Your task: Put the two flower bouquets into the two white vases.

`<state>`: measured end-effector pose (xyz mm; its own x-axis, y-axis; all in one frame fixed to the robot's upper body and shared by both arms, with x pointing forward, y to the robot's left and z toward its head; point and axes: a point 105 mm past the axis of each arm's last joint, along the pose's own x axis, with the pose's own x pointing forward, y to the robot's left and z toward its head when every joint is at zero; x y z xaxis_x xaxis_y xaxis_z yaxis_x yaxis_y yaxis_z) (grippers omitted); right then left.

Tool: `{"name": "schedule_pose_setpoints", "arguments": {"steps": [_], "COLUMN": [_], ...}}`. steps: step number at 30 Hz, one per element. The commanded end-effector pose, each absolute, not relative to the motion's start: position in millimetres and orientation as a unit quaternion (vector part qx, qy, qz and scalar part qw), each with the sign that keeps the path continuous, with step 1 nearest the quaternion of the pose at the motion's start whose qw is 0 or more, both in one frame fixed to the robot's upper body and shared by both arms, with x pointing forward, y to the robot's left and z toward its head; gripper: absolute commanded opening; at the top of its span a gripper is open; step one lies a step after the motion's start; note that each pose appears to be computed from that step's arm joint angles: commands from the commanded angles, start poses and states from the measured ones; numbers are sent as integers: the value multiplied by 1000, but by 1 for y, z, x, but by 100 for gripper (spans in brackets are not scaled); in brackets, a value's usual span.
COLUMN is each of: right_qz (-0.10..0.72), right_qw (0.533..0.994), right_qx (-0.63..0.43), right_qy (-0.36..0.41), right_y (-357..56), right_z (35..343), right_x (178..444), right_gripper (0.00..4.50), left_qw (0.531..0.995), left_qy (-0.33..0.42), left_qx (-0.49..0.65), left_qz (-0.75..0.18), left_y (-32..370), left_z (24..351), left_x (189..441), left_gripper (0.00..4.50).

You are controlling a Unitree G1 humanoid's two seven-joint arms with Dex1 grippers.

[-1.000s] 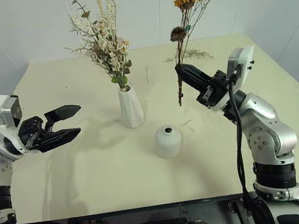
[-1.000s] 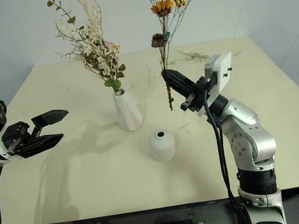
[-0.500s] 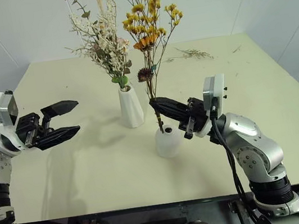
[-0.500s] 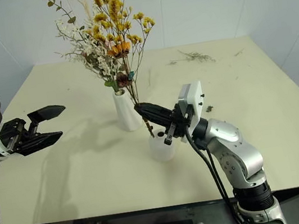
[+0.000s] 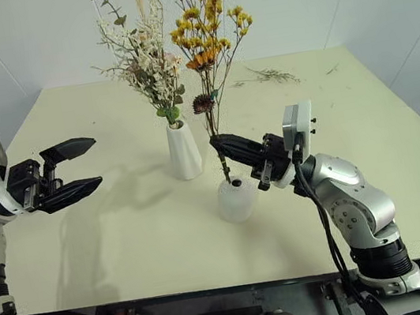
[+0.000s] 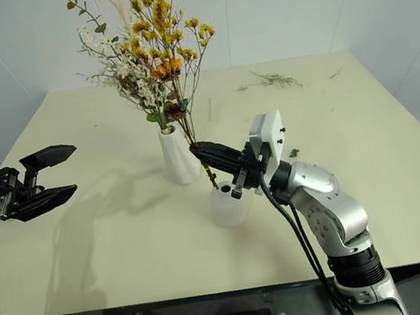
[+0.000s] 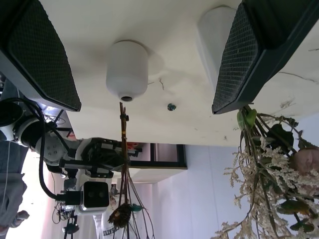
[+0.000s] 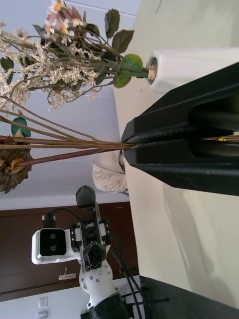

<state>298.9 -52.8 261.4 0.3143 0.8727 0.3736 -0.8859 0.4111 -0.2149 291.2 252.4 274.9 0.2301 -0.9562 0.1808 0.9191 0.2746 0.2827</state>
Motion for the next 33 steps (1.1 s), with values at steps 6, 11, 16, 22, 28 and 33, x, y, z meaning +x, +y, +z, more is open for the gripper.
{"name": "schedule_pose_setpoints", "arguments": {"steps": [6, 11, 16, 22, 28, 33], "right_qz": [533, 533, 528, 523, 516, 503], "right_qw": [814, 815, 821, 828, 835, 845], "right_qx": [21, 28, 34, 31, 34, 41], "right_qy": [-231, -226, -216, -199, -189, -179], "right_y": [-64, -62, -62, -64, -65, -66], "right_z": [260, 257, 249, 235, 225, 216], "right_x": [304, 306, 308, 310, 309, 313], "right_gripper": [3, 3, 3, 3, 3, 3], "left_qw": [762, 762, 762, 760, 759, 759], "left_qy": [-166, -166, -163, -161, -160, -157], "left_qx": [91, 89, 85, 80, 78, 76], "left_qz": [-619, -620, -621, -624, -626, -627], "left_y": [252, 250, 249, 247, 246, 245], "left_z": [280, 280, 278, 276, 275, 274], "left_x": [277, 278, 278, 279, 279, 281], "left_gripper": [450, 450, 450, 450, 450, 450]}}
